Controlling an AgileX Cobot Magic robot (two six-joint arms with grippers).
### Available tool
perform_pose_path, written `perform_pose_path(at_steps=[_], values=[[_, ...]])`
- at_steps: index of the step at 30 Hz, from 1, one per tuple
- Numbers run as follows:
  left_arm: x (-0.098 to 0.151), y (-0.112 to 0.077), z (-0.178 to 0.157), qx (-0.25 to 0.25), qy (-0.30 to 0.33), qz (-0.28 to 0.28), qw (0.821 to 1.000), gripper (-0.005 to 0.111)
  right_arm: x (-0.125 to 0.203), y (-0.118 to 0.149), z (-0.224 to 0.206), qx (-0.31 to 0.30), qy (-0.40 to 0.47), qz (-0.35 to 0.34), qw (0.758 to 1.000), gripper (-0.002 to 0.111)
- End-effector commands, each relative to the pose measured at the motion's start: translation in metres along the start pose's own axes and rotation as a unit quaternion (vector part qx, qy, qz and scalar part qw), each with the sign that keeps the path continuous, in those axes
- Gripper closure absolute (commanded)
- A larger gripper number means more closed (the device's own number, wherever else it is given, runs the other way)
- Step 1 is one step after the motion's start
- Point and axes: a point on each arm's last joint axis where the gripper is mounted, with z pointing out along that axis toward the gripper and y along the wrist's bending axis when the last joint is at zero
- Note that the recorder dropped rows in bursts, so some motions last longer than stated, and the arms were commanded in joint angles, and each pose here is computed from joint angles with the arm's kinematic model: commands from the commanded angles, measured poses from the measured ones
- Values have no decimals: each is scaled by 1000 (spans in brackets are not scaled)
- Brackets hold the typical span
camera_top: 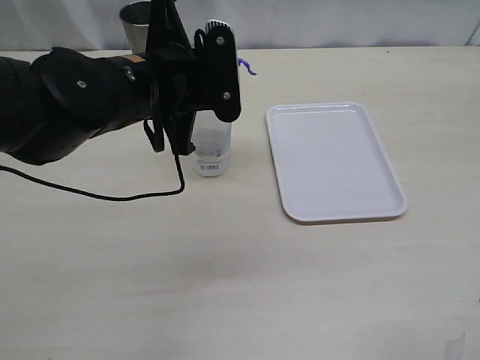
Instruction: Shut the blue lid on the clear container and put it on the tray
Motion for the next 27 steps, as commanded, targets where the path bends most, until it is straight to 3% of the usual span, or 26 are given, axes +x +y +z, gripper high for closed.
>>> perform_pose_path(at_steps=[1, 27], values=[[-2, -2, -2, 13, -11, 18, 1000, 107, 0, 0, 0, -2, -3, 1, 1000, 104], [1, -11, -2, 32, -11, 20, 999, 107, 0, 0, 0, -2, -3, 1, 1000, 104]])
